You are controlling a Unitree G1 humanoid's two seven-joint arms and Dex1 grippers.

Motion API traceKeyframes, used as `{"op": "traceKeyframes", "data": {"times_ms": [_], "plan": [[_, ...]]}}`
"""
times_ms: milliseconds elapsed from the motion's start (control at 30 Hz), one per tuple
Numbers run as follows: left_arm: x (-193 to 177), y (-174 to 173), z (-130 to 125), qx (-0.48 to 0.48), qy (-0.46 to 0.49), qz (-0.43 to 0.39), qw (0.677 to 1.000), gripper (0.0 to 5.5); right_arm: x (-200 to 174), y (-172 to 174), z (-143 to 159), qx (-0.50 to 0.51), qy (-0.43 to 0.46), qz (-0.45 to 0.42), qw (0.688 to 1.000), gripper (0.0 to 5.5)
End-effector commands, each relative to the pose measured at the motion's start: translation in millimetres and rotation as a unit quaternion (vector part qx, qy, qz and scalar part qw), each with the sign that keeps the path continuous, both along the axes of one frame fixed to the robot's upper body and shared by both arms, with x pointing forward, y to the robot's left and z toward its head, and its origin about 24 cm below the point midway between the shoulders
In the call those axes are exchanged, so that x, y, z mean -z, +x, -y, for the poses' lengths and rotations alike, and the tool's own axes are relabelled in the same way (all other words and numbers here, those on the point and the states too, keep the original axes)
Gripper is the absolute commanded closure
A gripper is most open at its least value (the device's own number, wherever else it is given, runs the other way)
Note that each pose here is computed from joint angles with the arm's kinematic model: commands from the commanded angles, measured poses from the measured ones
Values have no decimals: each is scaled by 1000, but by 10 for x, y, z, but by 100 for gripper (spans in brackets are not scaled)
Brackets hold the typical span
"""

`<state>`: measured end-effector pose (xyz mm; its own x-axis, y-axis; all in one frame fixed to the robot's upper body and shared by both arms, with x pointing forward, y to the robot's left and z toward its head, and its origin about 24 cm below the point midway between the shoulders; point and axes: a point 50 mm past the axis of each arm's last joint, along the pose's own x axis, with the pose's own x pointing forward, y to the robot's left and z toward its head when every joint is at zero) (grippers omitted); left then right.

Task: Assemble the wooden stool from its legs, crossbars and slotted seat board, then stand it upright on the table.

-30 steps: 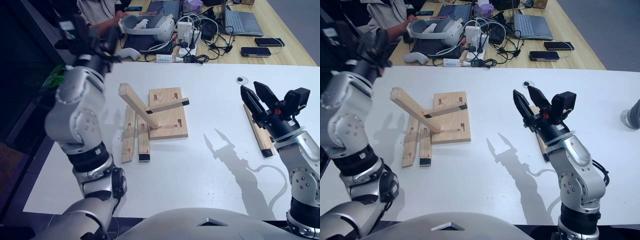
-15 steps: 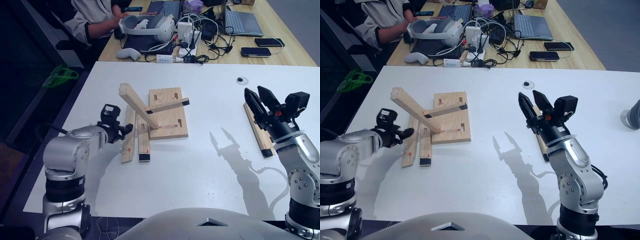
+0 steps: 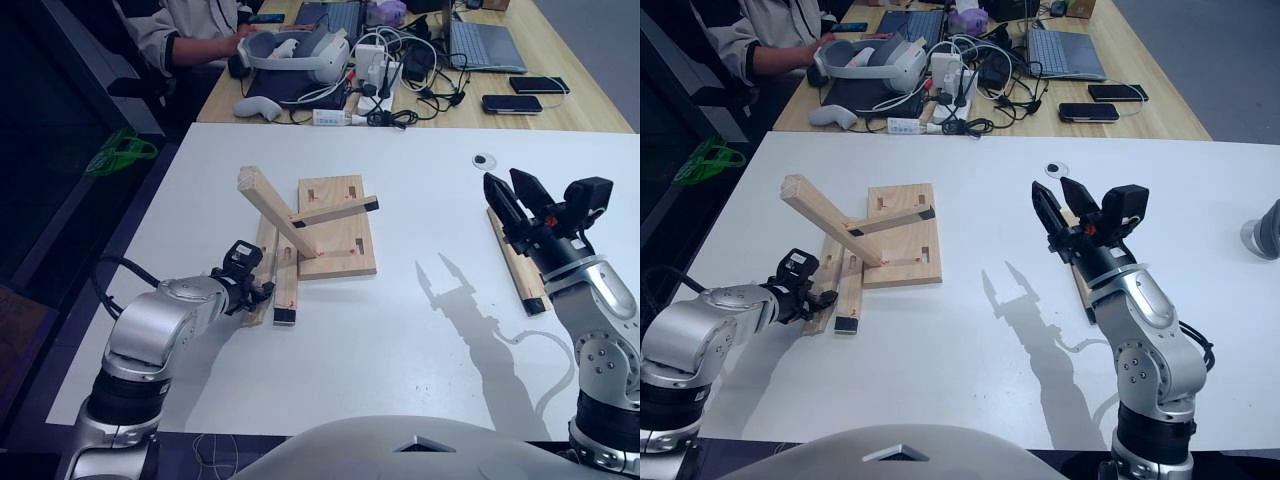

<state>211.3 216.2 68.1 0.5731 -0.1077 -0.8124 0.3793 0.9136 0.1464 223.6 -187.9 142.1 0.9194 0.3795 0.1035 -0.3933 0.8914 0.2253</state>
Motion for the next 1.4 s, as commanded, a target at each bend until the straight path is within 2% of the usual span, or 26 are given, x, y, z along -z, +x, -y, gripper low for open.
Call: {"op": "traceKeyframes", "data": {"times_ms": [33,67,233,367,467,533,633,700,800,933,1067,1167,1400], "plan": [[176,-131,33,-3,-26,-45,999,260,-60,13,-52,-14,-15,4,1000,292],[184,-138,41,-3,-31,-46,998,260,-63,13,-58,-15,-17,4,1000,292],[215,-165,43,-6,-42,-41,998,331,-83,30,-96,-23,-28,7,999,292],[98,30,-104,-51,-17,32,998,345,-97,58,-99,-12,-37,11,999,292],[-261,370,-364,-114,34,165,979,346,-94,150,-55,24,-45,-6,999,292],[-617,585,-544,-148,84,276,946,346,-131,245,-23,47,-41,-12,998,292],[-1192,778,-662,-155,132,446,872,346,-245,413,-3,51,-5,-35,998,292],[-1566,828,-580,-106,130,550,818,346,-410,469,-21,-19,90,-35,995,292],[-1972,798,-365,-10,136,648,749,347,-767,443,-35,-135,210,6,968,292],[-2185,764,-33,84,120,698,701,347,-1019,345,-140,-242,237,23,941,292],[-2143,710,356,173,75,706,683,347,-1181,301,-275,-312,231,36,921,292],[-2034,665,581,228,52,691,684,347,-1302,338,-317,-329,208,55,920,292],[-1933,589,848,267,3,672,691,347,-1524,460,-343,-327,155,106,926,292]]}}
